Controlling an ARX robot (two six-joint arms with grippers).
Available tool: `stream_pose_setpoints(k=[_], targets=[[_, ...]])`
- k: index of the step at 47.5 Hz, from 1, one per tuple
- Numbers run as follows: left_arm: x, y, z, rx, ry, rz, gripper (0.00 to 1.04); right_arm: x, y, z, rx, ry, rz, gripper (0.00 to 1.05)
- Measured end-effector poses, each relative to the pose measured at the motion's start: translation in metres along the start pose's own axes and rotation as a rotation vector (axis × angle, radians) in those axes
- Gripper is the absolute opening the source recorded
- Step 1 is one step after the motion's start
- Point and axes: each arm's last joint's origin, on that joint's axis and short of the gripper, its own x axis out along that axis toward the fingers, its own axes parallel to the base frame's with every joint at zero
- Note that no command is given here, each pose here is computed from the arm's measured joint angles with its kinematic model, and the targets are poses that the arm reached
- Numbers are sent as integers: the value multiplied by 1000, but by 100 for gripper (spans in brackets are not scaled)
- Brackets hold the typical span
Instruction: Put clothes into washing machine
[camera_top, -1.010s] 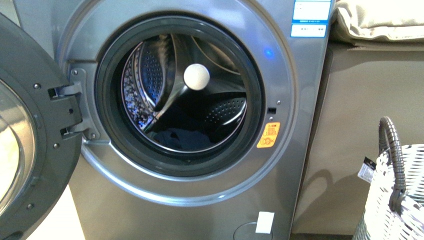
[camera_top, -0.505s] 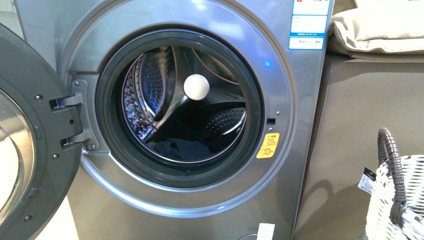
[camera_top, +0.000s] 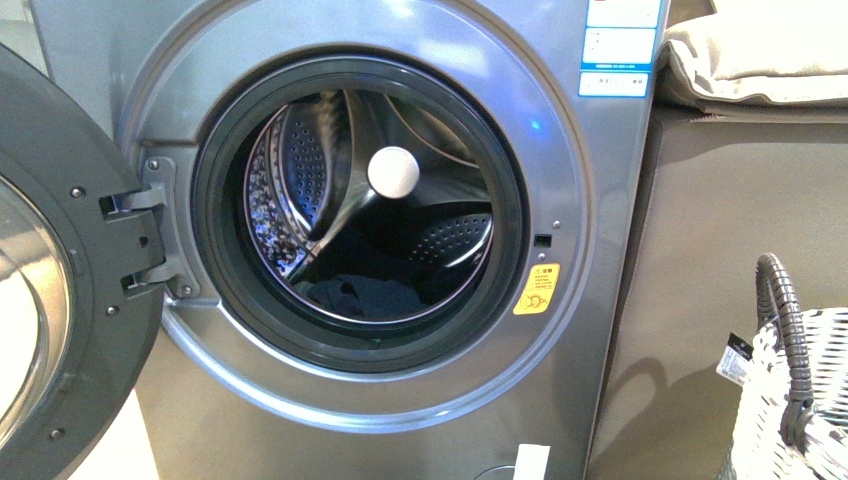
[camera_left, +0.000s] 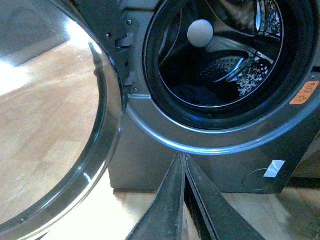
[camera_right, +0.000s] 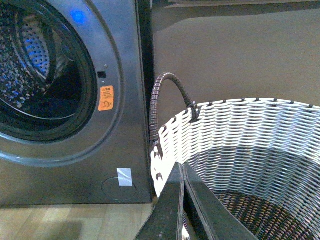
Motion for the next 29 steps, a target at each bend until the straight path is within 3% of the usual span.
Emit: stream_pose_setpoints(k=[11,13,29], targets=[[-11,0,-3,0,8,0,4,0,0,0,0,0,0,2],[-11,0,-3,-1,8,0,4,0,0,0,-1,0,0,7],[-11,0,-3,0,8,0,62,0,0,0,-1,0,0,63]])
